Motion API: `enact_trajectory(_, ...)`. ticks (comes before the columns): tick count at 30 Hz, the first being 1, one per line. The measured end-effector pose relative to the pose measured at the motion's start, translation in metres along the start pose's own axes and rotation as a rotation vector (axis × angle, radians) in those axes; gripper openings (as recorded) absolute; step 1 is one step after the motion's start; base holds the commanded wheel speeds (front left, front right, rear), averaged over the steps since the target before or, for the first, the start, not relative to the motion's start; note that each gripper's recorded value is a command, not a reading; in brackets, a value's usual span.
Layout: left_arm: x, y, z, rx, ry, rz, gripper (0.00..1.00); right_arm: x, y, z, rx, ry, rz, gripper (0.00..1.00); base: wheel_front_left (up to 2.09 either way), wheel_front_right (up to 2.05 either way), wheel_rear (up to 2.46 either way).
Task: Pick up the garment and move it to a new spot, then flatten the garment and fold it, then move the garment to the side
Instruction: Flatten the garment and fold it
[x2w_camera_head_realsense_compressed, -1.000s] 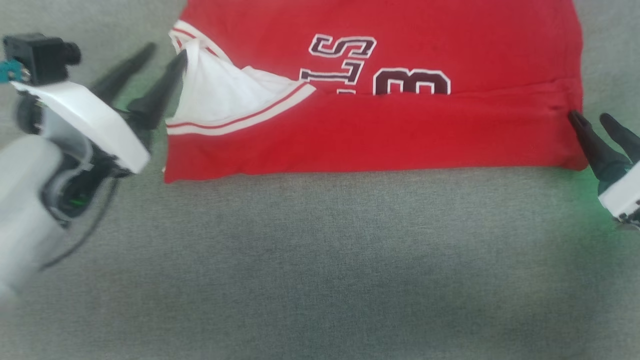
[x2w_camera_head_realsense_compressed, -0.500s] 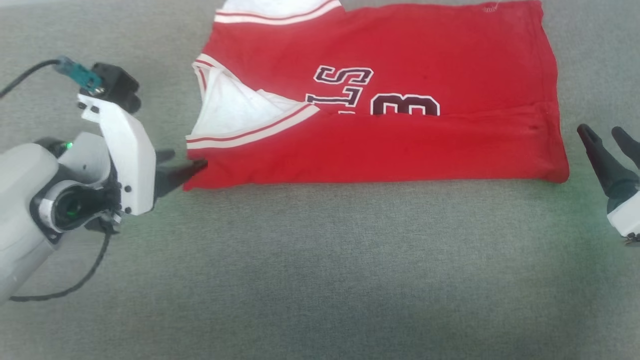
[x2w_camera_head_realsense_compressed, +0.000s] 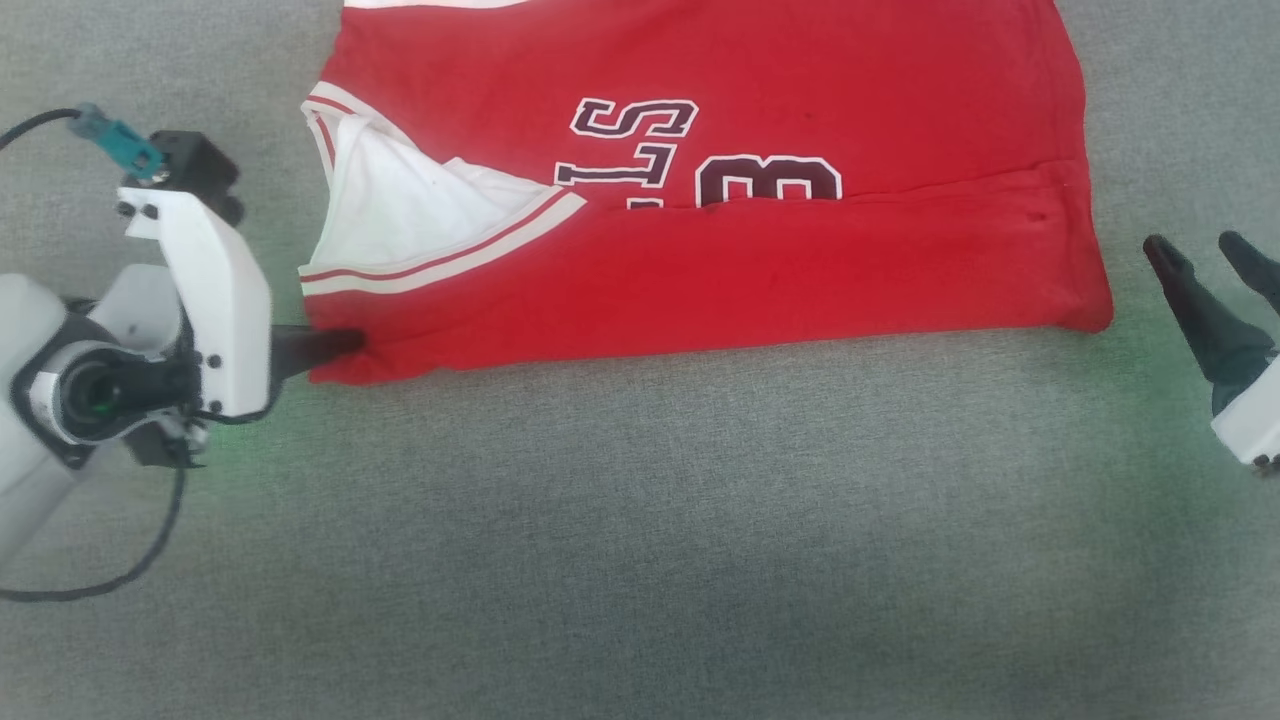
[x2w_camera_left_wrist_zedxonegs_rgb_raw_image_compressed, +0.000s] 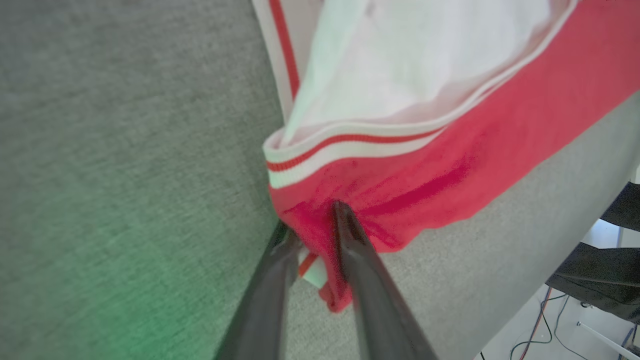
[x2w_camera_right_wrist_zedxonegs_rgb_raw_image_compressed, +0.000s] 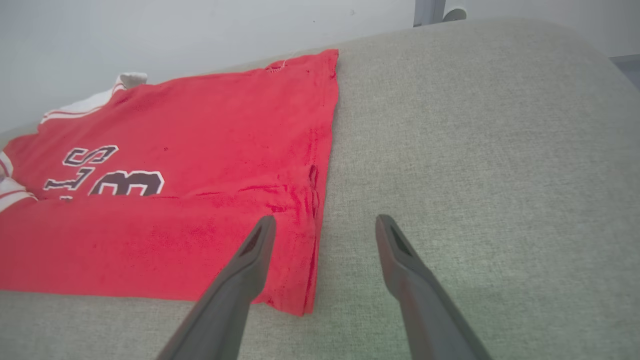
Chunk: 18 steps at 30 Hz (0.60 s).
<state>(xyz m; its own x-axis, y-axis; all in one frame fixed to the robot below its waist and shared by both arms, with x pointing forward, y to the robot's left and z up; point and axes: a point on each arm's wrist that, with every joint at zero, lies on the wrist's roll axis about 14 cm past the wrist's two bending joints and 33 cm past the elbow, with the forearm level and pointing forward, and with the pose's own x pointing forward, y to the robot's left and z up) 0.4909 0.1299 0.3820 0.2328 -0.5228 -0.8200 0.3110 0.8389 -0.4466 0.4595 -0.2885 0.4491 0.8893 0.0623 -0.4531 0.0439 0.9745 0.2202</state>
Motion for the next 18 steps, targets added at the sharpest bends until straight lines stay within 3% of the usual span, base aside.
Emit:
enact_trajectory(6, 0.004, -0.009, 0.001, 0.010, -0.017, -0.047, 0.00, 0.003, 0.006, -0.037, -0.112, 0.263, 0.041, 1.00, 0.00, 0.00, 0.00)
enact_trajectory(16, 0.013, -0.010, 0.001, 0.018, -0.038, -0.086, 0.00, 0.028, 0.003, -0.059, -0.204, 0.536, 0.029, 1.00, 0.00, 0.00, 0.00)
enact_trajectory(17, 0.013, -0.010, 0.001, 0.016, -0.044, -0.090, 0.00, 0.030, 0.005, -0.060, -0.216, 0.552, 0.030, 0.84, 0.00, 0.00, 0.00)
enact_trajectory(18, 0.014, -0.010, 0.001, 0.014, -0.046, -0.093, 0.00, 0.032, 0.006, -0.062, -0.222, 0.561, 0.034, 0.38, 0.00, 0.00, 0.00)
